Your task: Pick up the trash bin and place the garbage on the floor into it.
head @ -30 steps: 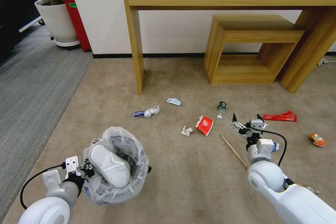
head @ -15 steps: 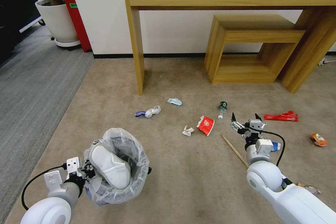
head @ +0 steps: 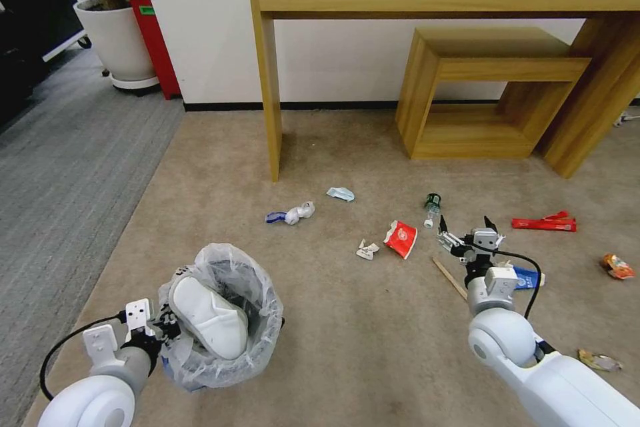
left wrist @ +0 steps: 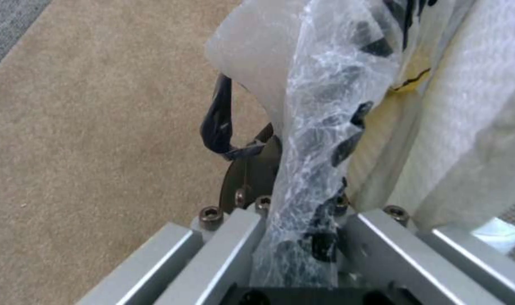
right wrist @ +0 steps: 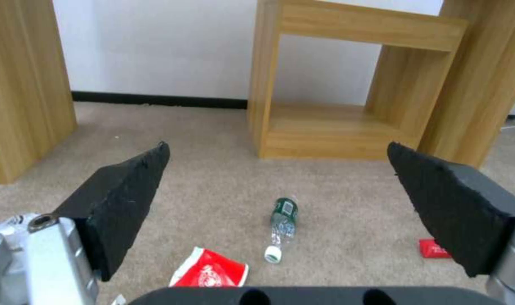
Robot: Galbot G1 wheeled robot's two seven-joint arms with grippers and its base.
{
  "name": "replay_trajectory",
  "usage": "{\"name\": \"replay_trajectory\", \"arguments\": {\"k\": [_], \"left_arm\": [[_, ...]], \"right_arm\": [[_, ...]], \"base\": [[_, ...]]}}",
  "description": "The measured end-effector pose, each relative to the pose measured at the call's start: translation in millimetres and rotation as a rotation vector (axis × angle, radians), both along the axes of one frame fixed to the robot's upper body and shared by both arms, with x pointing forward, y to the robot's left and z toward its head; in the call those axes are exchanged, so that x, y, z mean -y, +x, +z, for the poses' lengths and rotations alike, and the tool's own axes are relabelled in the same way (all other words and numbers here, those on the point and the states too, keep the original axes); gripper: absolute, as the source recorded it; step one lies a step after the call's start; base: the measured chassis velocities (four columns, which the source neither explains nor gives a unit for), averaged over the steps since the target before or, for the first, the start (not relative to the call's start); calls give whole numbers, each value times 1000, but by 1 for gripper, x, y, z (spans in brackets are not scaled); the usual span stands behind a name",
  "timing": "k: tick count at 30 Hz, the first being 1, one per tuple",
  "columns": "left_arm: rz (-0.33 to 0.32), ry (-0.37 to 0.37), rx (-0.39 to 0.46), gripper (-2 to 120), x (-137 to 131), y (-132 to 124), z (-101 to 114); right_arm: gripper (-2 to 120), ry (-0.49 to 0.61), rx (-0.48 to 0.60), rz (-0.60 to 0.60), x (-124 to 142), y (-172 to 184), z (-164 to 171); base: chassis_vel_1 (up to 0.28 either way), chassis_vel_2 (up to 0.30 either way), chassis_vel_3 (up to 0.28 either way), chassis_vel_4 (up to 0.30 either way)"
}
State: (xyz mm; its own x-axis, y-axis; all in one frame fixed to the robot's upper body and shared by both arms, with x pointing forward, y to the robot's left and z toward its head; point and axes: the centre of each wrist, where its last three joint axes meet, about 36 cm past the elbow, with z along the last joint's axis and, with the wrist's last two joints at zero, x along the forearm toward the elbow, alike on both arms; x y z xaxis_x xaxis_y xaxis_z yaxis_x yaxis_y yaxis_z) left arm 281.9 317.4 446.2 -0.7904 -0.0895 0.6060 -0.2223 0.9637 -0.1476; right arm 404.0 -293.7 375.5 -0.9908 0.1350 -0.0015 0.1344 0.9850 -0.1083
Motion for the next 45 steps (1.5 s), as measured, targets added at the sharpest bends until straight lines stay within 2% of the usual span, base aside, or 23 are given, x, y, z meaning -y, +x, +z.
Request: {"name": "replay_trajectory", "arguments": {"k": [16, 21, 34, 45], "left_arm": [[6, -6, 2, 0, -1, 4, 0], [9, -3, -1, 0, -4, 5, 0], [11, -10, 2, 0, -2, 6, -2], [15, -11, 6, 0, -3, 4, -3]], "right_arm": [[97, 4, -3, 8, -5, -4, 1], [100, -3, 18, 8, -6, -3, -1], [100, -11, -7, 22, -11, -5, 2], [100, -15, -2, 28, -12, -5, 1]], "base": [[0, 0, 0, 0], [0, 0, 0, 0], [-4, 2, 3, -1], [-132, 147, 136, -123]]}}
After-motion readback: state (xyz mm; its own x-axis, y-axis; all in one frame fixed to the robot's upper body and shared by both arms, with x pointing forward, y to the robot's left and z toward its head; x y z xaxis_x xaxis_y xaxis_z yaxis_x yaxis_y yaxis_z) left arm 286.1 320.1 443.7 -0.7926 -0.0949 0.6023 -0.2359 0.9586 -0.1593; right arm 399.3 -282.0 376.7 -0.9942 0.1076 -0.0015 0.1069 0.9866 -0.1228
